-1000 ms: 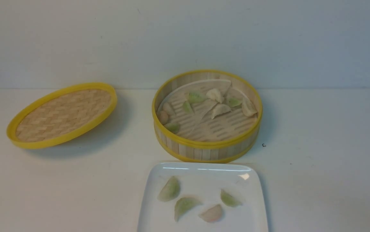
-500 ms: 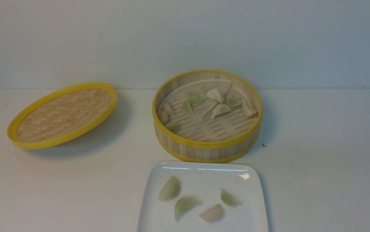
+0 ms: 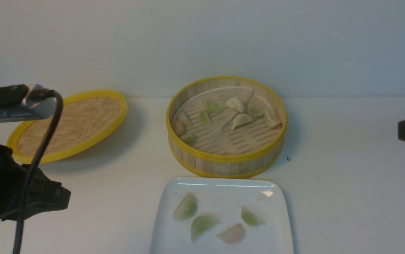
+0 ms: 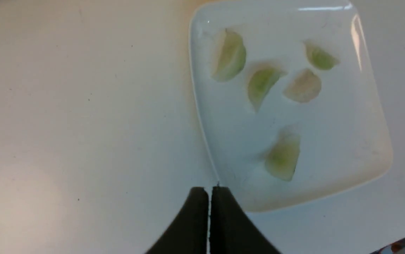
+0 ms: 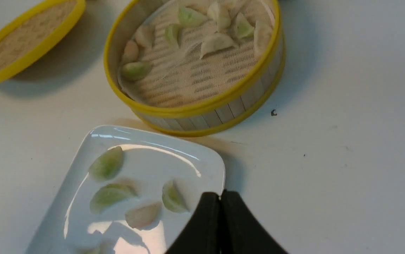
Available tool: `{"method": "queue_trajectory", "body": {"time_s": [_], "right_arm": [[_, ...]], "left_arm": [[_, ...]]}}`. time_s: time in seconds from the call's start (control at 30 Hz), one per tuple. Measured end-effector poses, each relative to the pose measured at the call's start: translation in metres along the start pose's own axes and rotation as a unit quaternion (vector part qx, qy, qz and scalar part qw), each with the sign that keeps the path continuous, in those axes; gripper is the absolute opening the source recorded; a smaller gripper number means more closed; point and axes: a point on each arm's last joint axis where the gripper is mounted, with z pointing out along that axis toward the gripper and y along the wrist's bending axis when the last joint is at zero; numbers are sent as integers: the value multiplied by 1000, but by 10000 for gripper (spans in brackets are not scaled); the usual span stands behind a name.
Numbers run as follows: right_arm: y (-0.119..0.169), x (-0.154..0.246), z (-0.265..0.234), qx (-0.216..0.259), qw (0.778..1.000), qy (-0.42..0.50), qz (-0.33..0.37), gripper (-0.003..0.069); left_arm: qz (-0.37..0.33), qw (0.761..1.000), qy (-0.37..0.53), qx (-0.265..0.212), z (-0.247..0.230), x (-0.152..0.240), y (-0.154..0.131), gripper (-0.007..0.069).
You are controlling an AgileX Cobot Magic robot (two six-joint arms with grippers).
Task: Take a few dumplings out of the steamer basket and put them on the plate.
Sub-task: Use the right arm to grab a dumpling from inside the steamer
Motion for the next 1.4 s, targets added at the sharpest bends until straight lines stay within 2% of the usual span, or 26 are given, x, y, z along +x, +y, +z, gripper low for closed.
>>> {"method": "queue_trajectory", "body": {"time_s": [0.13,0.3,0.53,0.63,0.67,0.8,1.03,1.17,1.4], "right_arm": [[13,-29,22,-16,998,24,-48,-13],[32,-54,64,-22,993,69,-92,-10],[35,-76,136,21,983,115,-145,15],[31,-81,183,42,977,118,-173,79],[31,-81,183,42,977,118,-173,79],[21,-90,243,60,972,126,-191,207],[3,-88,323,90,962,153,-207,367],[-6,-81,353,102,959,163,-208,393],[-12,-72,372,110,958,175,-199,398]], "left_arm": [[18,999,28,-1,22,-8,1,-6],[71,995,61,21,45,-21,-21,-6],[149,986,75,20,56,-47,-50,-6],[163,983,77,18,59,-53,-55,-6],[163,983,77,18,59,-53,-55,-6],[166,982,88,15,60,-52,-54,-6],[166,981,102,16,60,-50,-53,-6],[170,979,112,12,60,-48,-52,-6],[187,975,119,-12,59,-48,-48,-6]]}}
